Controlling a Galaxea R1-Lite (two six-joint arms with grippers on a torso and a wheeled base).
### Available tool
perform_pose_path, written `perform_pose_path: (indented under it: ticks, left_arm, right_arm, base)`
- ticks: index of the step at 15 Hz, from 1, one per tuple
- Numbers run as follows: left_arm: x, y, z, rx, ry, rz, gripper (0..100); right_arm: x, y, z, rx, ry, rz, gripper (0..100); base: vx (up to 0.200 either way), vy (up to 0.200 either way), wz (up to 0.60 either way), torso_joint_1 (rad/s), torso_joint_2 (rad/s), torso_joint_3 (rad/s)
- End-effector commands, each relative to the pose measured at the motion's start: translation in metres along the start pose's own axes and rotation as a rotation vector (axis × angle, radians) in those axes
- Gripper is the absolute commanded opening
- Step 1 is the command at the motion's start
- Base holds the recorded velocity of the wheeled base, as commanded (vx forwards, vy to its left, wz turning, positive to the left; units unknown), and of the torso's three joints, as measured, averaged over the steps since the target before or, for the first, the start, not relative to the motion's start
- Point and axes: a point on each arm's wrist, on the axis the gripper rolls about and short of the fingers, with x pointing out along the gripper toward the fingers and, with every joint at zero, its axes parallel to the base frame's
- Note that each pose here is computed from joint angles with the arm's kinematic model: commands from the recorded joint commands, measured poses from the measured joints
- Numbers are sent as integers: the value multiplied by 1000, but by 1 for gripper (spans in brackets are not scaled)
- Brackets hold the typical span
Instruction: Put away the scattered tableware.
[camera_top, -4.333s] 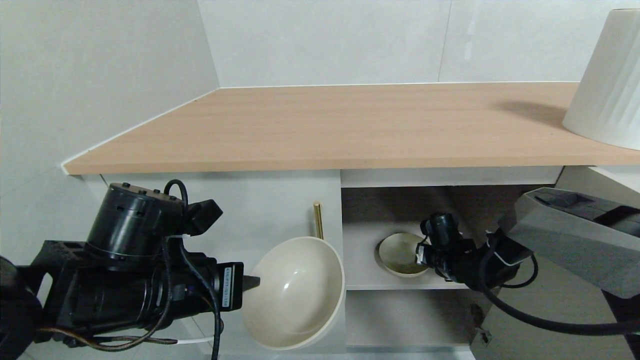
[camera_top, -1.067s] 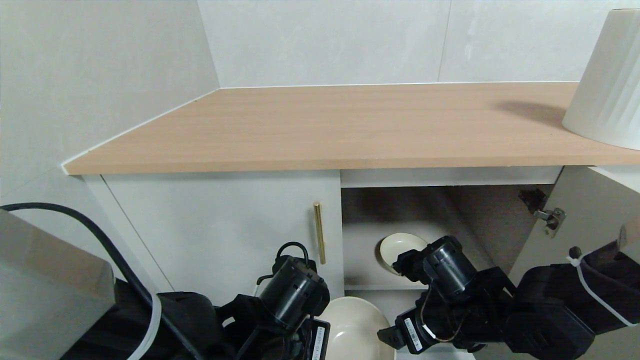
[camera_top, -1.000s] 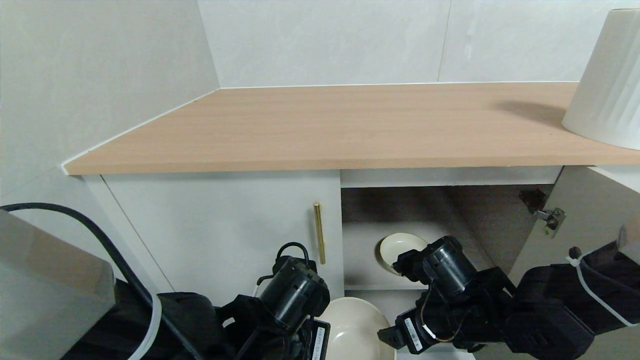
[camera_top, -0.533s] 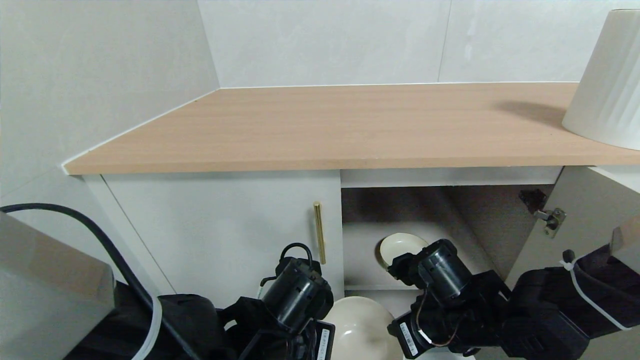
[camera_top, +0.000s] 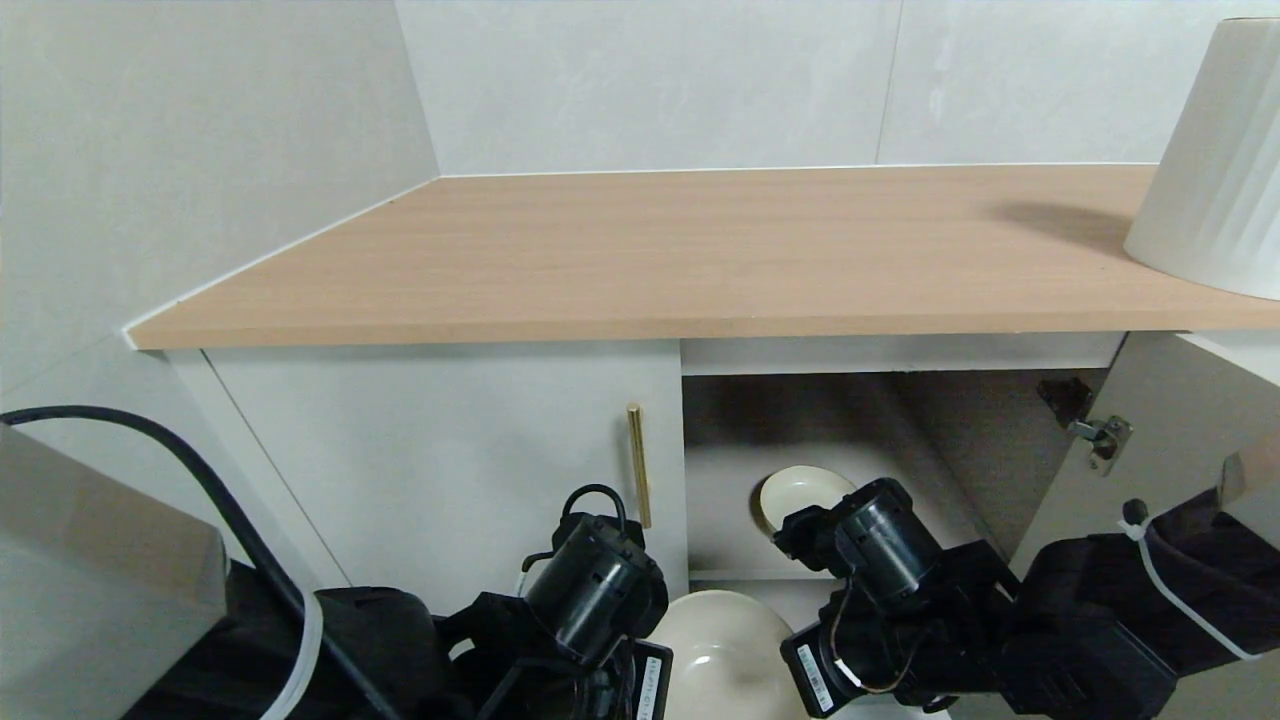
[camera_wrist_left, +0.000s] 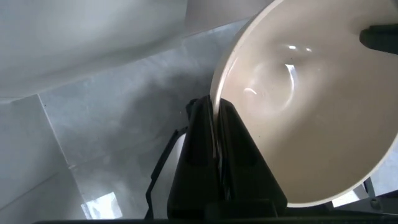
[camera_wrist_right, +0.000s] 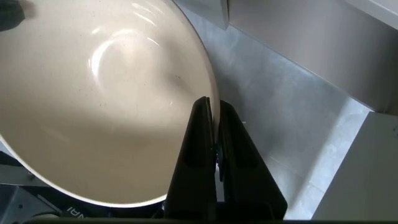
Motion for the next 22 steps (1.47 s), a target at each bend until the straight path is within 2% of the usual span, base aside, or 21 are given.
perform_pose_path:
  ticks: [1, 3, 4, 10, 17, 19, 22]
  left_arm:
    - [-1, 0, 0, -1, -3, 2, 0]
    - [0, 0, -1, 2, -1, 7, 0]
    - [1, 0, 0, 1, -2, 14, 100]
    - [-1, 0, 1, -3, -13, 15, 100]
    - [1, 1, 0, 0, -9, 23, 100]
    - [1, 1, -1, 1, -7, 23, 100]
    - [0, 1, -1, 1, -8, 25, 100]
  right_arm:
    - [0, 0, 0, 0, 3, -4, 0]
    - [0, 0, 0, 0, 3, -4, 0]
    - [0, 0, 0, 0, 3, -4, 0]
    - [4, -1, -2, -1, 9, -24, 0]
    - [15, -8, -5, 3, 14, -150, 0]
    - [17, -15, -1, 23, -13, -183, 0]
    - [24, -33, 14, 110, -130, -233, 0]
  base:
    - [0, 0, 0, 0, 0, 0]
    - [0, 0, 0, 0, 0, 0]
    - [0, 0, 0, 0, 0, 0]
    - [0, 0, 0, 0, 0, 0]
    - [0, 0, 0, 0, 0, 0]
    - [0, 0, 0, 0, 0, 0]
    - [0, 0, 0, 0, 0, 0]
